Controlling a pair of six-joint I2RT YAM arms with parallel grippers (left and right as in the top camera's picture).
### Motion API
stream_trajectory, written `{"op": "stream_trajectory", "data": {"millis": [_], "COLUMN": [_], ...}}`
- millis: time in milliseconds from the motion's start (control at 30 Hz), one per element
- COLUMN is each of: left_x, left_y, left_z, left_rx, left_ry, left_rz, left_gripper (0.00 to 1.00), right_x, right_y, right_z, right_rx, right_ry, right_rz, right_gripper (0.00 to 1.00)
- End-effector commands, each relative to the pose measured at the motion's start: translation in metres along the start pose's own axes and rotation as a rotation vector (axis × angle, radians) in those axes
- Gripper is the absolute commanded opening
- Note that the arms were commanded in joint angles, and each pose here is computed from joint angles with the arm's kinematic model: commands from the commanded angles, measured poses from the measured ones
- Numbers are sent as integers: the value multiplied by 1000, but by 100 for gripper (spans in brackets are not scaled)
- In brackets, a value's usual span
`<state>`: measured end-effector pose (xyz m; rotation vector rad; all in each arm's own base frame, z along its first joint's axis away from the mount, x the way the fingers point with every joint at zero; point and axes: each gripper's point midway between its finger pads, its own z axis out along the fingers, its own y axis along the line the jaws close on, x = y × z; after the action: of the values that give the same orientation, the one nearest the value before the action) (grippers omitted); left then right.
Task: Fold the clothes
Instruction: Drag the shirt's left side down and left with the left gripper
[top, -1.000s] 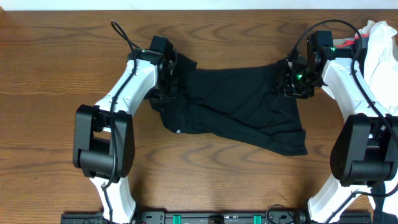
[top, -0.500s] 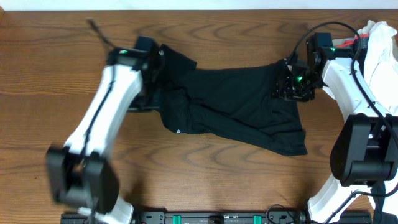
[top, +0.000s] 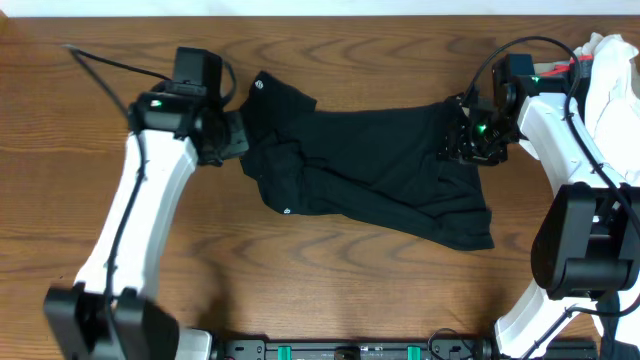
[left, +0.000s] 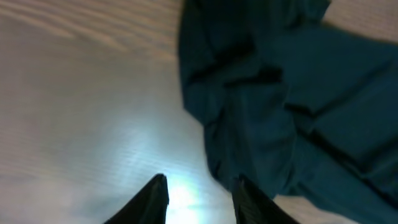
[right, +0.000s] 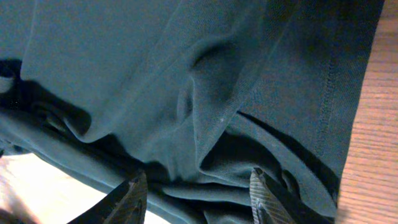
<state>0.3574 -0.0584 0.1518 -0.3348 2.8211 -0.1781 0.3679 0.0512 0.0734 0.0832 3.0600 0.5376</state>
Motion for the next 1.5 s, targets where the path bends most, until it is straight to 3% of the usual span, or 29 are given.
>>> {"op": "stream_trajectory", "data": {"millis": [0, 367, 767, 1067, 1167, 1467], "left_x": [19, 26, 19, 13, 10, 16], "left_y": [-6, -11, -38, -28, -29, -46], "left_z": [49, 127, 122, 95, 89, 103], "left_rx": [40, 63, 214, 196, 200, 207], "left_ry": [125, 238, 222, 190, 168, 176], "left_rz": [-13, -12, 7, 12, 18, 66], "left_gripper": [38, 39, 39, 38, 41, 44], "right_x": [1, 2, 2, 2, 2, 2], "right_y": [1, 1, 1, 1, 1, 1], "right_z": [1, 1, 1, 0, 0, 0], "right_rx": [0, 0, 1, 0, 0, 0], "right_ry": [6, 10, 10, 9, 9, 8], "right_rz": [-15, -13, -32, -42, -42, -43], "right_gripper": [52, 52, 53, 54, 54, 54]}}
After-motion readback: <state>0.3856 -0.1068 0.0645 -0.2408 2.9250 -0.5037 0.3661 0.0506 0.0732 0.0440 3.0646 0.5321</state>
